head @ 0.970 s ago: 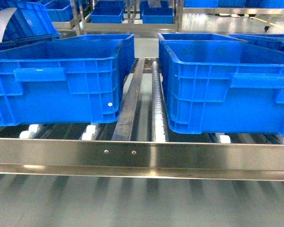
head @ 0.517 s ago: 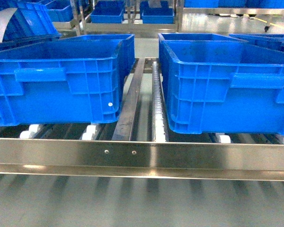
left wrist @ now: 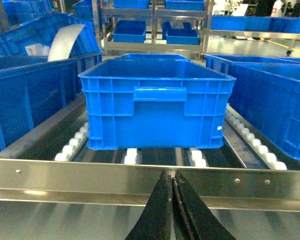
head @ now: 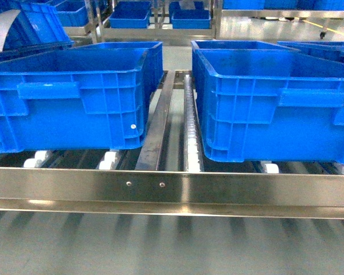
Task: Sort blue parts and orange caps into right shelf containers
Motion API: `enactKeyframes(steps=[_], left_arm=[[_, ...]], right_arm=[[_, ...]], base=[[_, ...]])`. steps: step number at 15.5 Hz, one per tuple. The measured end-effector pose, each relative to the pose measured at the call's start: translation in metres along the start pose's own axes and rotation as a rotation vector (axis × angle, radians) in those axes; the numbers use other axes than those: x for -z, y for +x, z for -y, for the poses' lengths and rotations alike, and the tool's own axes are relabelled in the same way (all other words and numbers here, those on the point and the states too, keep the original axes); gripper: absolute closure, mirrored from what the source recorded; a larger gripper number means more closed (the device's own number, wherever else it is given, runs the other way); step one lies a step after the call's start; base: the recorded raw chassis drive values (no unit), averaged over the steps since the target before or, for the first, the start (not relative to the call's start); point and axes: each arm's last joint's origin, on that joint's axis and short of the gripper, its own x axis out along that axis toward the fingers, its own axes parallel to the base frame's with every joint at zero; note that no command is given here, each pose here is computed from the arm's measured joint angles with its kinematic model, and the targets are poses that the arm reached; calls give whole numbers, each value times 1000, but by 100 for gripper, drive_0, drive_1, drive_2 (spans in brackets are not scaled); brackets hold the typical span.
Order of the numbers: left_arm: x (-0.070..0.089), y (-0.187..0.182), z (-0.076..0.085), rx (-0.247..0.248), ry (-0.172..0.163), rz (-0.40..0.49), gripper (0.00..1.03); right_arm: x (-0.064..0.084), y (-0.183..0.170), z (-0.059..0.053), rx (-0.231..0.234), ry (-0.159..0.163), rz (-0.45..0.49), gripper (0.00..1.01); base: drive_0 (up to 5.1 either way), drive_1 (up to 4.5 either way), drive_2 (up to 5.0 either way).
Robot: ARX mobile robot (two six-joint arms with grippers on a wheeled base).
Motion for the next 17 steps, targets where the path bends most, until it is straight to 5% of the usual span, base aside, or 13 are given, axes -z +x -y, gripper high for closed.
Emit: enactKeyframes(steps=[5, 9, 11, 12, 17], left_arm=[[-1, 0, 0, 1, 0, 9, 101], [-1, 0, 0, 1, -1, 9, 37], [-1, 0, 0, 1, -1, 9, 12], [-1, 0, 0, 1, 0, 9, 3], [-1, 0, 0, 1, 0, 9, 5]], right_arm=[[0, 0, 0, 0, 0, 1, 99], [0, 0, 0, 0, 0, 2, 32], [0, 0, 0, 0, 0, 1, 6], [0, 0, 0, 0, 0, 1, 2], [0, 0, 0, 0, 0, 1, 3]], base=[[0, 0, 0], [0, 0, 0], [0, 0, 0], [0, 0, 0], [0, 0, 0]])
